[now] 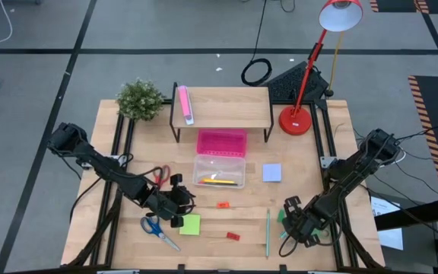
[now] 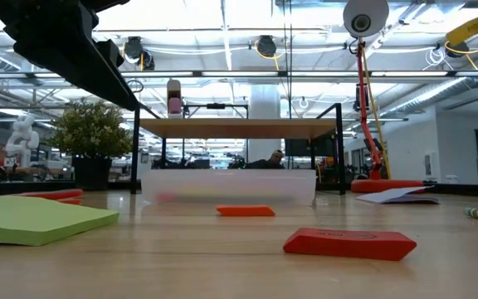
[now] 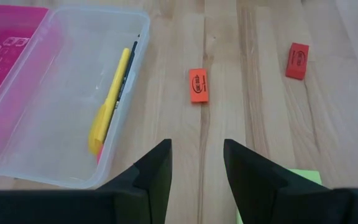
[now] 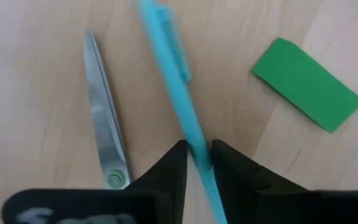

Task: Pack school essentials
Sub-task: Put the blue pen into the supply box

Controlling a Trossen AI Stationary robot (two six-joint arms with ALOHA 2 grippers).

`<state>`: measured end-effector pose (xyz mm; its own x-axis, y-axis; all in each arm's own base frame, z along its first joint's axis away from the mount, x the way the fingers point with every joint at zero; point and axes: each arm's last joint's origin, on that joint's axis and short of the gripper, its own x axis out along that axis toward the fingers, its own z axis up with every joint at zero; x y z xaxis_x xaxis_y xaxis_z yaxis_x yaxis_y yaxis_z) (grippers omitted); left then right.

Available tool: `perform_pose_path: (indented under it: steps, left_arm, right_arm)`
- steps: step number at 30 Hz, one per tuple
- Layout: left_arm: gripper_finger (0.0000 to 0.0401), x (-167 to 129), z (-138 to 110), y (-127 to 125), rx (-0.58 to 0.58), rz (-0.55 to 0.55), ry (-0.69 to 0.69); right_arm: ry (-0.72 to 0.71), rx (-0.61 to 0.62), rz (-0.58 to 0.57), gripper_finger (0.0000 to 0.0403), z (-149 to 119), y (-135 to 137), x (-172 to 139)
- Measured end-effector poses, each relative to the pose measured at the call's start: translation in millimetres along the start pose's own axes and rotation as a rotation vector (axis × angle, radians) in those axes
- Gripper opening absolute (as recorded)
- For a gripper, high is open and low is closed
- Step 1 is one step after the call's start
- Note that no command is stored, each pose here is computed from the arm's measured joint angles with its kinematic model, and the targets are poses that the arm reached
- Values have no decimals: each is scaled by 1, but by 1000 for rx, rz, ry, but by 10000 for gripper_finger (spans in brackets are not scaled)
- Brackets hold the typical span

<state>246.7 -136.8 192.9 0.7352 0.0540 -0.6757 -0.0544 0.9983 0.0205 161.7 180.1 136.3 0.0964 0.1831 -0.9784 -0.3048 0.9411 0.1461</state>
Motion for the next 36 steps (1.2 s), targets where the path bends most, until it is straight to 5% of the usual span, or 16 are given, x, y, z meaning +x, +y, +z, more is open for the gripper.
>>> perform_pose_path:
  steps: [7,15,27,36]
  left_arm:
    - [147,0,0,0,-3,0,-1]
    - [147,0,0,0,-3,-1,-1]
    - [147,0,1,-1,-10,-6,-11]
    - [147,0,5,-2,-44,-17,-46]
  right_arm:
    - [-9,-27,10,13,1,0,0]
    - [-92,1,91,20,12,2,-17]
    - [-252,333,159,15,43,-32,-61]
    - [-318,384,136,14,60,-71,-73]
